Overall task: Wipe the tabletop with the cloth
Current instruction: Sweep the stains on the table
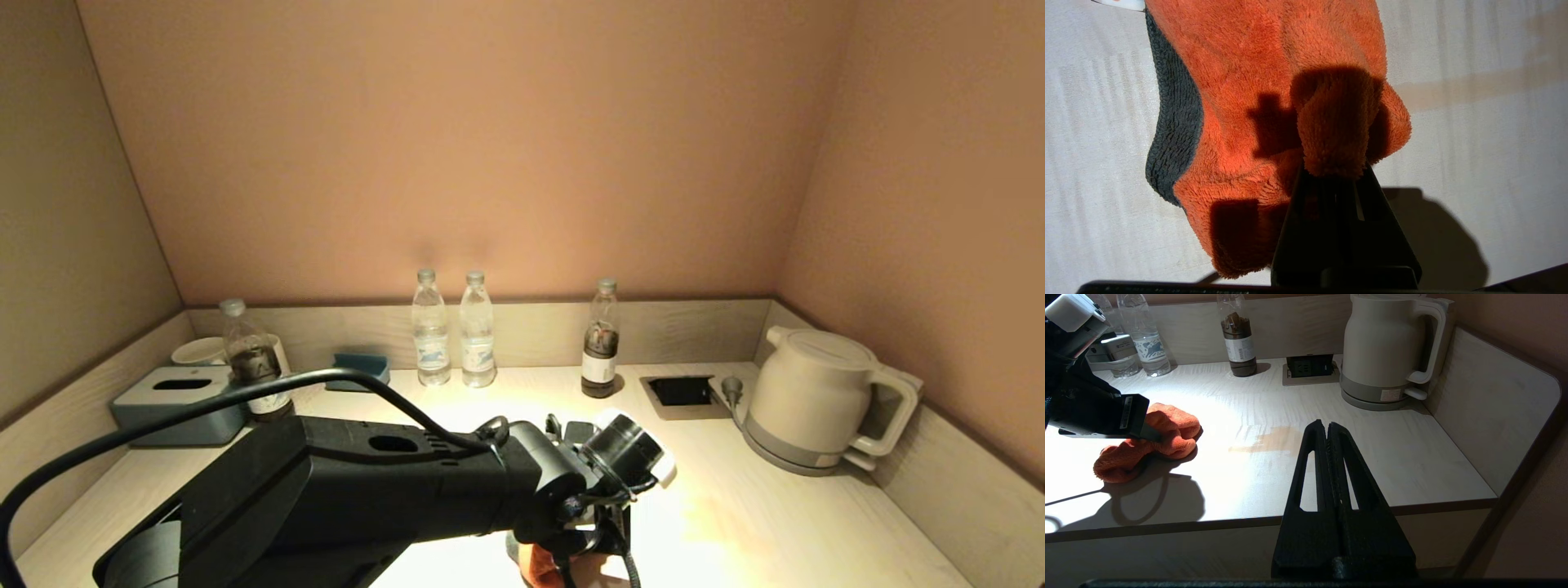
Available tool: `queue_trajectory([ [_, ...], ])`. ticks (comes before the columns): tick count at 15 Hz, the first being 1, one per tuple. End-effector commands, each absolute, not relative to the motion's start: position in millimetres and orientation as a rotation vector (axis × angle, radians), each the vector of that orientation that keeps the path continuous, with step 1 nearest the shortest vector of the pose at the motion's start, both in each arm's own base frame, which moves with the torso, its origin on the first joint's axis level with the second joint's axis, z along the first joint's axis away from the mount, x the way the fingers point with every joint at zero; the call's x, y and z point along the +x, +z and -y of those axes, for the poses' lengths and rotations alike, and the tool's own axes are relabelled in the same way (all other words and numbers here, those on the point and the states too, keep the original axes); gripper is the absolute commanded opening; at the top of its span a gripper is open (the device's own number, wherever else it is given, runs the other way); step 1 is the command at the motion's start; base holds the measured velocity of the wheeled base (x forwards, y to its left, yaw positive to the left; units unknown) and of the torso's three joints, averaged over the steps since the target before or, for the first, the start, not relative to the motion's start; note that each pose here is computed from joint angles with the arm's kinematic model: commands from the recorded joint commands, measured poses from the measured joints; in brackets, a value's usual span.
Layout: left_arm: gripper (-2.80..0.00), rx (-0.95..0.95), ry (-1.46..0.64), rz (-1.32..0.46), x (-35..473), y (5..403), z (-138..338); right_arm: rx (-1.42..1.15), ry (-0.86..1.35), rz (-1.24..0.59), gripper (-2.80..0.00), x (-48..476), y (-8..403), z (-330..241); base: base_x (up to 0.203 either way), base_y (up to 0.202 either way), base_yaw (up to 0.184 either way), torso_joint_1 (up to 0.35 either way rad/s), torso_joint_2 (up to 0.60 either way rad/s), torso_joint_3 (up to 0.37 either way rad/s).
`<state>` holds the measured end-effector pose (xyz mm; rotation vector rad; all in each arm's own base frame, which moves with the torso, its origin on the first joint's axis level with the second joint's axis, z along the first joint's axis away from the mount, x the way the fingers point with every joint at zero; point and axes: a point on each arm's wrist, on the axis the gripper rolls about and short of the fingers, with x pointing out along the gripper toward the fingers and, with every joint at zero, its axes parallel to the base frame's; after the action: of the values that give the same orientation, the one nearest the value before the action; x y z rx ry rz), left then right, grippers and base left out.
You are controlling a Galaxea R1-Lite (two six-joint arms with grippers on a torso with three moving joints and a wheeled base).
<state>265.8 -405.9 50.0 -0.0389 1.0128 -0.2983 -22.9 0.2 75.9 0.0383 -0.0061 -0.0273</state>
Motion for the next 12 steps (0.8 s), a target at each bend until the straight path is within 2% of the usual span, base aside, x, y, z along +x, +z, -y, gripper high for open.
queue_trajectory([
  [1,-2.80,-0.040,-0.292,-1.013,266,49,406,0.037,-0.028,0.005,-2.80,-23,76,0,0.000,0.000,0.000,0.000,0.00,0.000],
  [12,-2.80,-0.073,-0.206,-0.998,312,46,374,0.038,-0.028,0.005,-2.80,-23,76,0,0.000,0.000,0.000,0.000,0.00,0.000],
])
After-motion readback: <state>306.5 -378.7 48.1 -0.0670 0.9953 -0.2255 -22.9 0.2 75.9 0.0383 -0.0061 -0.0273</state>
